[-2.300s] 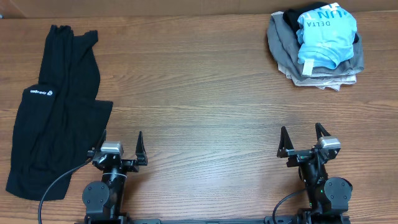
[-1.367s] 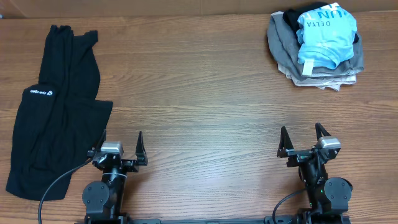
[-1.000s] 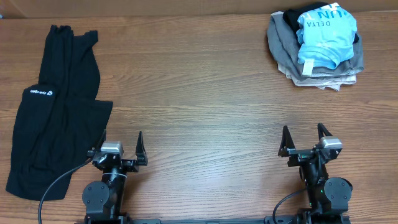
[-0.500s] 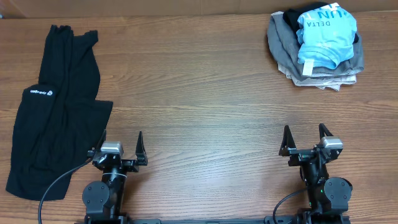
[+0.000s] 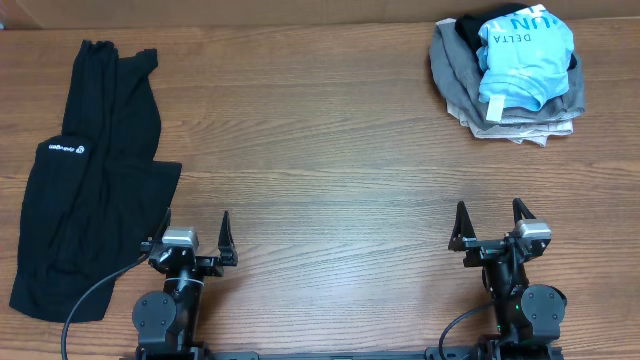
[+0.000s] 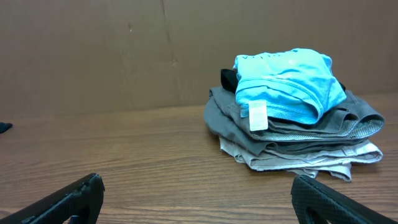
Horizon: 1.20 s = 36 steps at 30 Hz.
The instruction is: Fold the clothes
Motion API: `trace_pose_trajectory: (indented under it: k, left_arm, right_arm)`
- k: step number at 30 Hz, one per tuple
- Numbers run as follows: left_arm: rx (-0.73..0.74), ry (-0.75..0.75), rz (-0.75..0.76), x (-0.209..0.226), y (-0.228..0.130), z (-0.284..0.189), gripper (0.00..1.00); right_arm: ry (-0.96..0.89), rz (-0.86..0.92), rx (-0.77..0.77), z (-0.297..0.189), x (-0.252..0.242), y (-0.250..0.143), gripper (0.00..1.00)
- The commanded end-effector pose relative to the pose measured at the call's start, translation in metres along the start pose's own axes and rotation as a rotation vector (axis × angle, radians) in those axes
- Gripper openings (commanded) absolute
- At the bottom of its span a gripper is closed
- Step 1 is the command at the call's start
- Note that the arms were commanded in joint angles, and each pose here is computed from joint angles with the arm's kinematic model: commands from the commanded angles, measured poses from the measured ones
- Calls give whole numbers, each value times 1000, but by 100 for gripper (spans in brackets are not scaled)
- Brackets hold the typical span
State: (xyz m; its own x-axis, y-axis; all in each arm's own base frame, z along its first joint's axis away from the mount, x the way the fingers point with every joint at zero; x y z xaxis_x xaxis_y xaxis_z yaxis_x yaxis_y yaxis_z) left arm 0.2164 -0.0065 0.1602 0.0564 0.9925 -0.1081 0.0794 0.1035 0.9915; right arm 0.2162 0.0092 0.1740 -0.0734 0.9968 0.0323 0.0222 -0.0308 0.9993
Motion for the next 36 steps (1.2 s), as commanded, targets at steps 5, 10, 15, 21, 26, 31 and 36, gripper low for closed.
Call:
trace_pose_trajectory:
  k: [5,10,15,21,26,31,36]
  left_arm:
    - [-20,4,-16,1,3,0,100]
    - [-34,2,-15,1,6,-1,100]
    - [-35,2,-15,1,6,-1,100]
    - [-69,-2,-23,0,15,-1,100]
    - [-93,-5,-20,-1,25,-4,100]
    - [-115,-7,-18,-3,36,-6,100]
    - [-135,-10,-24,-4,46,-9,100]
  right_arm:
    - [10,7,-4,0,2,-2,100]
    - [10,7,-4,0,2,-2,100]
    - [19,6,-15,0,3,1,100]
    - [20,3,-50,0,4,8,100]
    - [25,0,-76,-2,5,20,100]
    - [26,-4,-117,-6,6,38,100]
    - [33,-7,-141,-10,7,52,100]
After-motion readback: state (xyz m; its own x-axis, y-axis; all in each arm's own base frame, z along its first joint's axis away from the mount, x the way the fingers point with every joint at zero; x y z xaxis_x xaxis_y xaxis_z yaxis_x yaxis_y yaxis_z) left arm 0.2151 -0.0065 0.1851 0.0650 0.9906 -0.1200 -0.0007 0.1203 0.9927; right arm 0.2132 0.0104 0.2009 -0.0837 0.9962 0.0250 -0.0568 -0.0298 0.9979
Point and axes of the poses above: each gripper's point midway between its finger pads, its own z axis out along the fingers, its own x axis along the line the jaws close on, y = z × x, the point moved 3 cm from there along -z, back along the fingers, and after that the axes turned 4 degrees about -z, right-handed, at the moved point
